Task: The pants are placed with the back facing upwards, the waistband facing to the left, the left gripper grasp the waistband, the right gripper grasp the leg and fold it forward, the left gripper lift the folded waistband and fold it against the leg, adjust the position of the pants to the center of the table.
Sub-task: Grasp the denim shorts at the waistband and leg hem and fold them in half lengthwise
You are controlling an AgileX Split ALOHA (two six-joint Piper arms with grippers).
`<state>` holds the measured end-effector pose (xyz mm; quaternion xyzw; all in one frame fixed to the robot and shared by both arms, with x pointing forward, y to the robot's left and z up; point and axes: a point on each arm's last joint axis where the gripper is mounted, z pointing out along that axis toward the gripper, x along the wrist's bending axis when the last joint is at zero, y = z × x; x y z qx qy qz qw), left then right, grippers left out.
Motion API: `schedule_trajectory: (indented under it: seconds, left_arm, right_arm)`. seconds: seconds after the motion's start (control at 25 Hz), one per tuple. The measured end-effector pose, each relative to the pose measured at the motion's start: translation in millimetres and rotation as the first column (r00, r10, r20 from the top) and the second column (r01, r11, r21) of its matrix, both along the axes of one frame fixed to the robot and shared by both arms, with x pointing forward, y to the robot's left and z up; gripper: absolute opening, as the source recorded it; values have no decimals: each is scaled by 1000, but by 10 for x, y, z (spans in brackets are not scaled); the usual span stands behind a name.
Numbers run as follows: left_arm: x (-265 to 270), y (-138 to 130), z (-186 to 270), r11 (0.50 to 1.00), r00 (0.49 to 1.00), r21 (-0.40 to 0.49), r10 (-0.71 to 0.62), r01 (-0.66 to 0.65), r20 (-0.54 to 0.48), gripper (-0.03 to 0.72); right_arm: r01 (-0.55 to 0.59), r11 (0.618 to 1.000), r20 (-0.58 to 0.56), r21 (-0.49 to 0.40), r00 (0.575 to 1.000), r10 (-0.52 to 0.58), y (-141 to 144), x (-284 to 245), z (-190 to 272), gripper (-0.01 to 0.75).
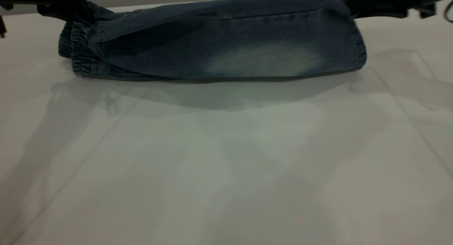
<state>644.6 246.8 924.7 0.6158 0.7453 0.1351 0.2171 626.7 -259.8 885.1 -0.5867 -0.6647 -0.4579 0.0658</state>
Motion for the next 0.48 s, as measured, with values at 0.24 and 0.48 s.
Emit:
schedule_trajectory:
  seconds: [0.24, 0.48]
  left_arm:
    - [183, -25, -60, 1000, 1000, 3, -3, 3, -13, 141]
    - [381, -51, -108, 1000, 999, 17, -26, 26, -24, 141]
  right_arm:
    - [-20, 999, -18, -35, 1000, 19, -11, 325, -59, 16]
    - [-8, 996, -2, -93, 1000, 8, -60, 563, -45, 16]
